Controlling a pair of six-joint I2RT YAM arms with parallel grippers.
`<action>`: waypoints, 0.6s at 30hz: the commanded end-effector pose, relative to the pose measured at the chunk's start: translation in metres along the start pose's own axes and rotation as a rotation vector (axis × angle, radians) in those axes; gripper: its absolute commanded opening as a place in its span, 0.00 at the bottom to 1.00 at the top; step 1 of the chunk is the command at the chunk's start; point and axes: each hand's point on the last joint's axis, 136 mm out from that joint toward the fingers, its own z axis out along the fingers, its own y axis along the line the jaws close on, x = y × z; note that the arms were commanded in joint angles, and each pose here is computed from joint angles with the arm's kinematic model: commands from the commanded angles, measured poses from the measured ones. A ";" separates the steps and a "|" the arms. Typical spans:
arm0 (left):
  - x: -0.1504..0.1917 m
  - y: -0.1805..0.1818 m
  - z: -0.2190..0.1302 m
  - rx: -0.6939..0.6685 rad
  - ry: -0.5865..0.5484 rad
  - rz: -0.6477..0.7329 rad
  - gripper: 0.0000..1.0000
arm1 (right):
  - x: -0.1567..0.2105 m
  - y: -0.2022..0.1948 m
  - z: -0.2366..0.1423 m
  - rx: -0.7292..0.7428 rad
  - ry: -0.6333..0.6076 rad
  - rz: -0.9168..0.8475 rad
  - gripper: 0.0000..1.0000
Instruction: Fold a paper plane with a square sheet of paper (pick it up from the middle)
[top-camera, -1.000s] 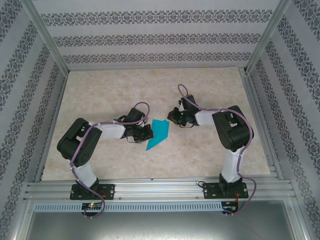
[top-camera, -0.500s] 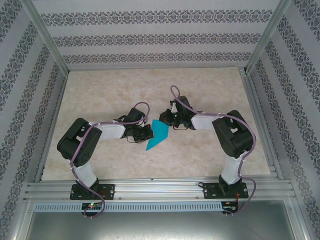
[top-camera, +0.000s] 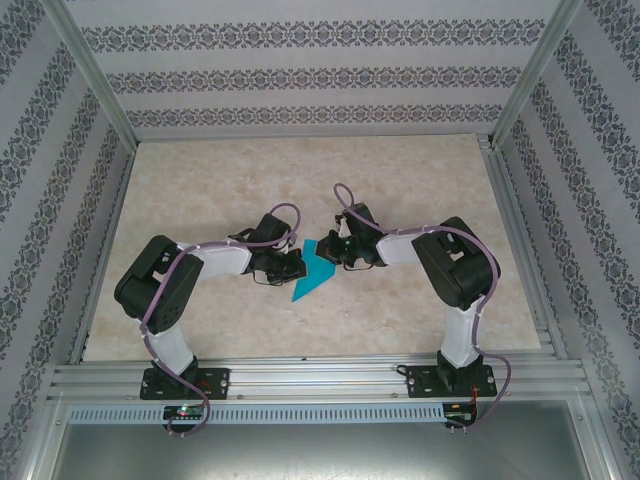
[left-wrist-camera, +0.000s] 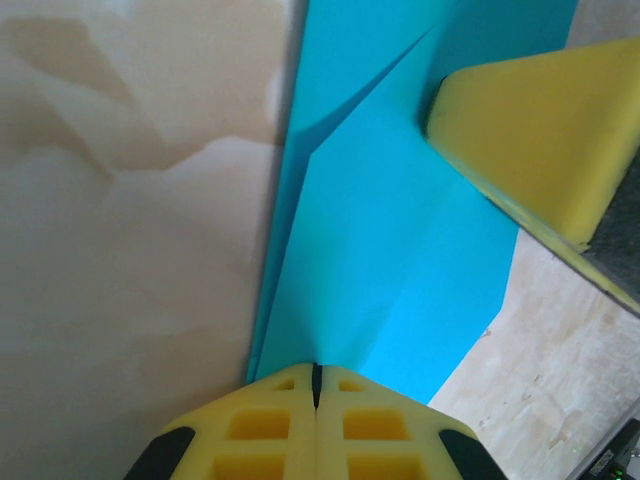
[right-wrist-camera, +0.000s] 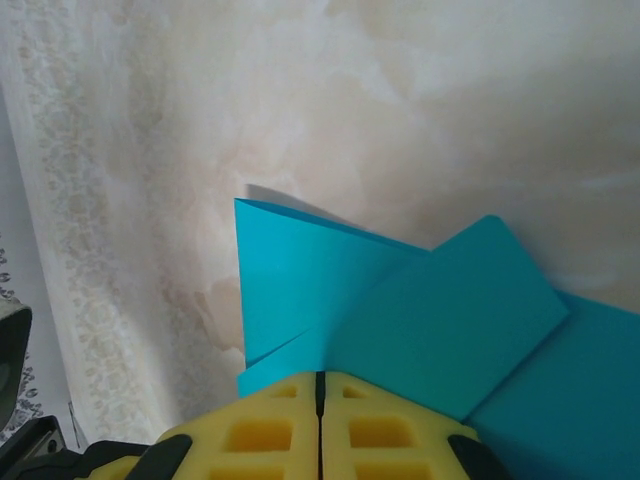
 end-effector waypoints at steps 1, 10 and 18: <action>0.022 0.009 -0.014 -0.094 0.089 0.002 0.07 | 0.024 -0.058 0.008 0.178 0.044 0.044 0.06; -0.014 -0.048 -0.027 0.130 0.022 -0.046 0.11 | 0.028 -0.070 0.007 0.222 0.049 0.041 0.06; -0.012 -0.048 0.001 0.212 0.083 -0.125 0.13 | 0.028 -0.072 0.007 0.230 0.050 0.043 0.06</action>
